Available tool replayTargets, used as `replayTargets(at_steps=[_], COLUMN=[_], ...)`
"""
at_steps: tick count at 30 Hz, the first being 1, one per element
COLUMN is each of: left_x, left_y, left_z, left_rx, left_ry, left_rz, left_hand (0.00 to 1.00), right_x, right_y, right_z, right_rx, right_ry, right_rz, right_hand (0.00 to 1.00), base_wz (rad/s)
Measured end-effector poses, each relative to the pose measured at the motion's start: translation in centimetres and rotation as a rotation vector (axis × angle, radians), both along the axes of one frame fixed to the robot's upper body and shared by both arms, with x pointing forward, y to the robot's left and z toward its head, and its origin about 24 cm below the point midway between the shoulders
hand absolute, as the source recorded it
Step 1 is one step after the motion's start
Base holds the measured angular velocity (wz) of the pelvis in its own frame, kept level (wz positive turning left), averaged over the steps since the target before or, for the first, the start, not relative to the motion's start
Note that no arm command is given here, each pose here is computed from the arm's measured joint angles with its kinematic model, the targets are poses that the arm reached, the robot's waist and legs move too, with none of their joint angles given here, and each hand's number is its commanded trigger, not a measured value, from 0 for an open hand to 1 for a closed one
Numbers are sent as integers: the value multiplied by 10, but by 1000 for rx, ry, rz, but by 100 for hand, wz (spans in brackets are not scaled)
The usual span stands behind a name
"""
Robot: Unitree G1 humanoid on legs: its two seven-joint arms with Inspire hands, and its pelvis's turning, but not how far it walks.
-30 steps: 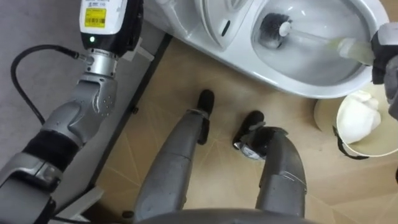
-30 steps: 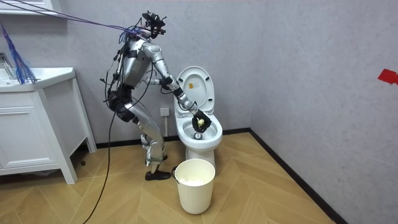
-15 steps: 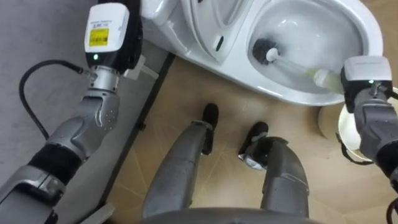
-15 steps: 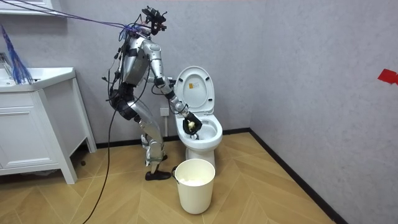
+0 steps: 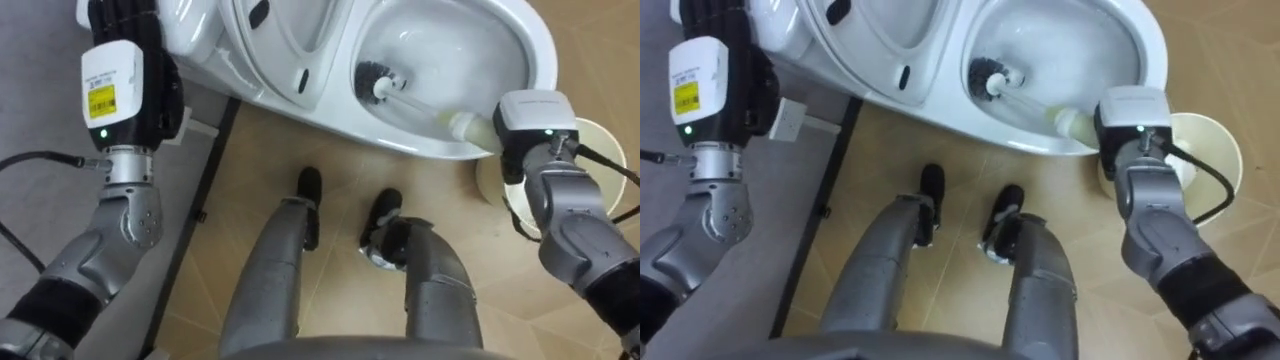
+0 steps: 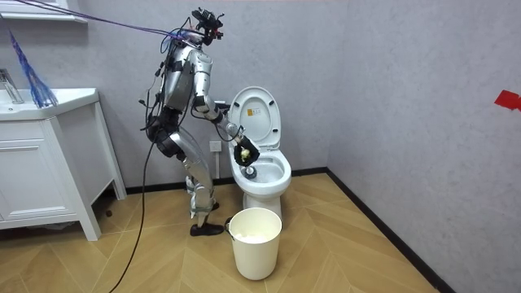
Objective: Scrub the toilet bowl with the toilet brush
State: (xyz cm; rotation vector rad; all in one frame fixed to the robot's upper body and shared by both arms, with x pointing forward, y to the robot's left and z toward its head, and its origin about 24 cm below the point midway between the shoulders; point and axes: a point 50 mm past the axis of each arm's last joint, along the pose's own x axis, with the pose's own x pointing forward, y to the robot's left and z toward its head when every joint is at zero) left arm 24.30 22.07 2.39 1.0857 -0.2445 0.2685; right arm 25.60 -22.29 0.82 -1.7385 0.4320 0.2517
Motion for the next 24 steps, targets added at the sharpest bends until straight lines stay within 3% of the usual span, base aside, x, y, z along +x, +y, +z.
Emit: replayTargets(at_steps=[12,18,24], left_x=[-4,8,27], left_y=[-10,-8,-17], left_z=[6,14,26], left_rx=[-10,53,143], left_ry=[-37,-67,-111], left_rz=[-44,-77,-145], left_hand=[0,0,0], right_x=[1,43,76], right_y=[7,-28,-67], right_z=[19,1,23], right_rx=[-72,-25,116], right_ry=[14,62,-38], right_rz=[41,-49,-218], right_hand=[100,100,100], base_wz=[-2,11,19])
